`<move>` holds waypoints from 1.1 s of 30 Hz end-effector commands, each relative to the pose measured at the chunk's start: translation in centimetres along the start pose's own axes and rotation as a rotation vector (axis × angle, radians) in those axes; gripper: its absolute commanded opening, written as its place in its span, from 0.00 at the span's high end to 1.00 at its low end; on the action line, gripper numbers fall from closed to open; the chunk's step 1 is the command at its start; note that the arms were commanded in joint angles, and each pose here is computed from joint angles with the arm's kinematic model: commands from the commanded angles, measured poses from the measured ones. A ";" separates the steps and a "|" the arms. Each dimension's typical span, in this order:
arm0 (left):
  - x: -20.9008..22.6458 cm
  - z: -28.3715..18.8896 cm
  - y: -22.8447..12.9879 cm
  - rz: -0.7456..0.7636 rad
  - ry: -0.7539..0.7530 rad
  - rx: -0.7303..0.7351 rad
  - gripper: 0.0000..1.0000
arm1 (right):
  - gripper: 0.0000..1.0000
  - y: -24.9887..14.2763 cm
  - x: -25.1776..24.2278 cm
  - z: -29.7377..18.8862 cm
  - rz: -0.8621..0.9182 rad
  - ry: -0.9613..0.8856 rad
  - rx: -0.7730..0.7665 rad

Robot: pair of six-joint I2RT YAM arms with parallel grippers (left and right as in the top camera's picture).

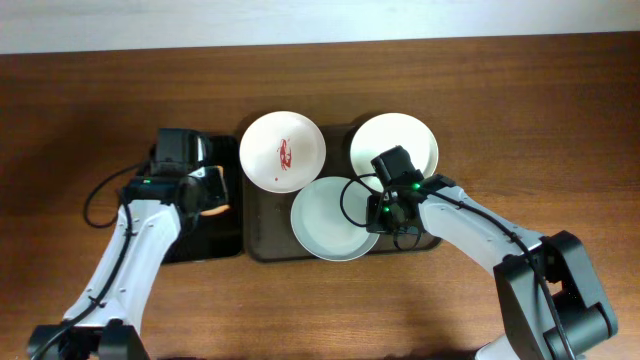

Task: Clean dirty plates on tray and stack at the side
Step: 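Scrub the held plate with the sponge in the left gripper, then carry the cleaned plate with right gripper to the table's right side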

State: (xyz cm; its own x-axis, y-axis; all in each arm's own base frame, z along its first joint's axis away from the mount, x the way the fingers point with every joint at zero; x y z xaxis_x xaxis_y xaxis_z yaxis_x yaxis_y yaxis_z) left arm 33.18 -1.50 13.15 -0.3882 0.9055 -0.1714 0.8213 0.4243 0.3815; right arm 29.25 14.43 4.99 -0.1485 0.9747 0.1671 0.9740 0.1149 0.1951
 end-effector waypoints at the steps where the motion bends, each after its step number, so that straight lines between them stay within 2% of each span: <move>1: 1.9 1.5 0.1 0.050 0.066 0.039 1.00 | 0.96 0.4 0.2 -1.1 -0.070 -0.008 -0.017; 5: 2.6 4.4 -1.2 0.089 0.107 0.137 1.00 | 0.96 2.8 -0.2 -5.3 -0.157 -0.103 -0.132; 8: 1.4 5.9 -2.2 0.229 0.000 0.204 1.00 | 0.96 5.1 -0.8 -7.9 -0.238 -0.204 -0.224; 10: 1.5 6.2 -2.2 0.226 0.004 0.210 0.84 | 0.96 6.8 -1.6 -10.4 -0.253 -0.325 -0.271; 11: 1.5 6.2 -2.2 0.226 0.004 0.209 0.71 | 0.96 7.6 -1.7 -11.7 -0.266 -0.369 -0.298; 12: 1.4 6.2 -2.2 0.226 0.004 0.209 0.67 | 0.96 8.2 -1.5 -12.9 -0.301 -0.427 -0.321; 13: 1.4 6.2 -2.2 0.226 0.004 0.209 0.55 | 0.96 8.5 -0.9 -13.6 -0.337 -0.466 -0.337; 16: 1.3 6.4 -2.0 0.226 -0.001 0.196 0.46 | 0.96 8.5 0.7 -15.5 -0.420 -0.672 -0.397; 22: 1.5 7.5 -2.4 0.225 0.008 0.223 0.51 | 0.96 8.3 3.2 -17.8 -0.480 -0.893 -0.514; 24: 1.5 7.6 -2.4 0.225 0.007 0.220 0.51 | 0.96 8.2 3.7 -17.9 -0.486 -0.887 -0.525; 25: 1.4 7.6 -2.3 0.225 0.005 0.215 0.57 | 0.96 8.2 3.7 -17.9 -0.486 -0.887 -0.525; 27: 1.4 7.6 -2.2 0.225 0.004 0.213 0.92 | 0.96 8.3 3.7 -17.9 -0.480 -0.885 -0.529; 28: 1.4 7.6 -2.2 0.226 0.005 0.212 1.00 | 0.96 8.3 3.5 -17.9 -0.453 -0.879 -0.538; 30: 1.3 7.7 -1.9 0.226 -0.001 0.196 1.00 | 0.96 8.7 2.2 -17.7 -0.313 -0.813 -0.558; 31: 1.1 7.6 -1.4 0.226 -0.006 0.179 1.00 | 0.96 9.1 0.8 -17.5 -0.220 -0.706 -0.550; 32: 0.9 7.5 -1.2 0.226 -0.009 0.172 0.96 | 0.96 9.5 -0.6 -17.9 -0.154 -0.640 -0.547; 33: 0.9 7.5 -1.2 0.226 -0.010 0.173 0.73 | 0.96 9.9 -2.9 -18.5 -0.077 -0.540 -0.536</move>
State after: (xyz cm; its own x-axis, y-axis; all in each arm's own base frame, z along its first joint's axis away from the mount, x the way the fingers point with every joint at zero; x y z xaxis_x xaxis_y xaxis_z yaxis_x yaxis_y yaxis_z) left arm 34.41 -1.11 5.52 -0.1873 0.9776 -0.0963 0.9482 0.2055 0.2424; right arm 35.34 11.53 21.83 -0.0416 0.8264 -0.5615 0.7351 0.4060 0.5430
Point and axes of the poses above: each gripper's point midway between its finger pads, its own z axis out along the fingers, its own x axis along the line the jaws close on, y = z × x, the point moved 4 cm from there along -z, back along the fingers, and after that the axes turned 13 degrees about -z, right-handed, at the moved point
